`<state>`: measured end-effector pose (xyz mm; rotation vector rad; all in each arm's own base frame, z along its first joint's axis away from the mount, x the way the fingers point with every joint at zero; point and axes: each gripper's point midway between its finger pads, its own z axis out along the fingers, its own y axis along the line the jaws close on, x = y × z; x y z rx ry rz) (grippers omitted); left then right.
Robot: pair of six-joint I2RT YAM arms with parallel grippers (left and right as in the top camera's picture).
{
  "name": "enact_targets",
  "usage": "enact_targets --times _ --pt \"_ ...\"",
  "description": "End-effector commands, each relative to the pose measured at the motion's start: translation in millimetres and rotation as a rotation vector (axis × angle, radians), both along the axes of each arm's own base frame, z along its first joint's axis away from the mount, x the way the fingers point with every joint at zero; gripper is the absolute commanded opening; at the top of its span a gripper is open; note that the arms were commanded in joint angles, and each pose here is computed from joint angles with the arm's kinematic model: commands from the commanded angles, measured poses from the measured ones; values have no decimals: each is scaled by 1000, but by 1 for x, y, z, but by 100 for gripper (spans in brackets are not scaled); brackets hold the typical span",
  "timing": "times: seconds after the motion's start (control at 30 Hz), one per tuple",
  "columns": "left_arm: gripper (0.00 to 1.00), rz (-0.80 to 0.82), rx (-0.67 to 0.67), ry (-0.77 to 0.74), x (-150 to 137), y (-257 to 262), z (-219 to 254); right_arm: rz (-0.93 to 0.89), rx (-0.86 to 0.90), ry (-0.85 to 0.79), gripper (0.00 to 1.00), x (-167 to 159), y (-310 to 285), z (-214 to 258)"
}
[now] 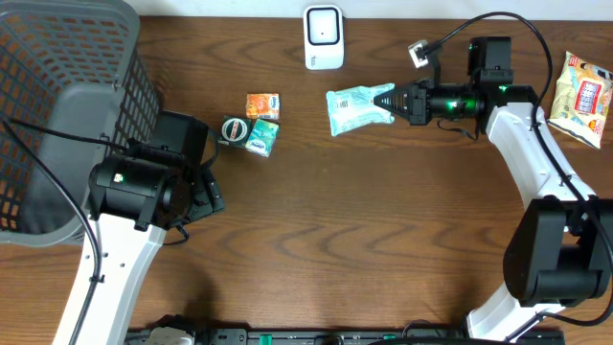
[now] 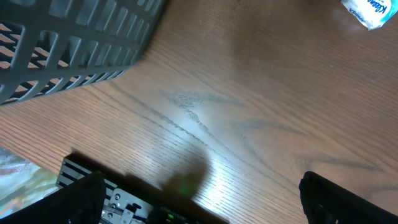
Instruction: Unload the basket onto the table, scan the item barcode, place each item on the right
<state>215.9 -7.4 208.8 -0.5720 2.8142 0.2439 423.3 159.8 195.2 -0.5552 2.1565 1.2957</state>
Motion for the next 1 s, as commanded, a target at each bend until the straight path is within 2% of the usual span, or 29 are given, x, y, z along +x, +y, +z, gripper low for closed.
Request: enact_targets --times 0.0,0.97 --pt "98 16 -8 -1 -1 0 0 20 38 -27 1 -1 2 17" --pt "98 16 -7 0 -1 0 0 7 19 6 1 -4 1 11"
